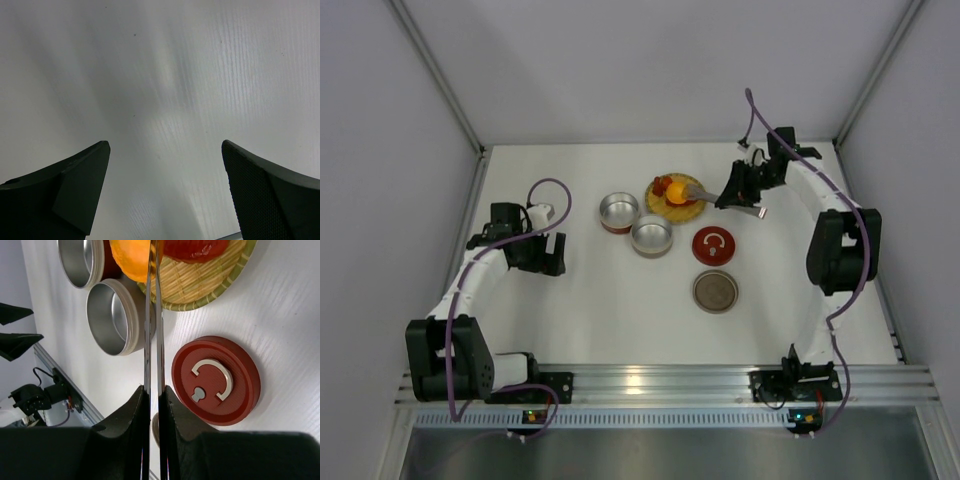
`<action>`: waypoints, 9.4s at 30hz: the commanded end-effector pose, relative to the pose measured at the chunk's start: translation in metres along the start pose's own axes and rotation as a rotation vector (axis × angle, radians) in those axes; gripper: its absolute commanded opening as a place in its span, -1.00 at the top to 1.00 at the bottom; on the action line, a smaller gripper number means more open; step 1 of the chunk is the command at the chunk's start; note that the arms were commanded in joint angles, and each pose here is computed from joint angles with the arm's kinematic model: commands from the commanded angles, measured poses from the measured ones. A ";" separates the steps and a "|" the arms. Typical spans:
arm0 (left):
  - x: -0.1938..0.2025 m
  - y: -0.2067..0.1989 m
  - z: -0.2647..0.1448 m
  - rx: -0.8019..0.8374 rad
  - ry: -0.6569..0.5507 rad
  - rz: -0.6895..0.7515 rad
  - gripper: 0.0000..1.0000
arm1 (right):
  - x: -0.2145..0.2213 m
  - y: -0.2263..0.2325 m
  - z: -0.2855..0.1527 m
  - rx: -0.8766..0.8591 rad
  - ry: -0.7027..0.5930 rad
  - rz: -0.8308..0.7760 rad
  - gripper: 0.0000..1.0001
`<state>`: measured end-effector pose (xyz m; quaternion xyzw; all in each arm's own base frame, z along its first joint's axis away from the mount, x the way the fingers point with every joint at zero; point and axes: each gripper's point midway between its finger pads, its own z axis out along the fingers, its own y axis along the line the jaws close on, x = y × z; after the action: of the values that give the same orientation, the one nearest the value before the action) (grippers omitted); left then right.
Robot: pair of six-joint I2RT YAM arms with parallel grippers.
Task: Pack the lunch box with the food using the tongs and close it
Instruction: Pick up the fake food from the plate, then place the fake food in the packing box, then pick up the fake food from the plate, then place the fake food in the packing box, then pick up the fake food from the plate.
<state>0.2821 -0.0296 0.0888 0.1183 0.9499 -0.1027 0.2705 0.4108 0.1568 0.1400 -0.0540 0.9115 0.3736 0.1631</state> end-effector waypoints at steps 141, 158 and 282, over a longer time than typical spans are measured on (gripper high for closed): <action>-0.014 -0.020 -0.005 0.133 -0.049 0.101 -0.96 | -0.041 0.004 -0.020 0.308 0.218 -1.072 0.70; -0.015 -0.020 -0.004 0.132 -0.047 0.099 -0.96 | -0.036 0.052 -0.033 0.196 0.114 -0.997 0.76; -0.012 -0.013 0.002 0.105 -0.033 0.098 -0.96 | -0.082 0.018 0.057 0.459 -0.078 -0.738 0.02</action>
<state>0.2748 -0.0436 0.0854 0.1714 0.9397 -0.1433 0.2589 0.4799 0.1994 0.1212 -0.3307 0.8968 0.0689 0.2857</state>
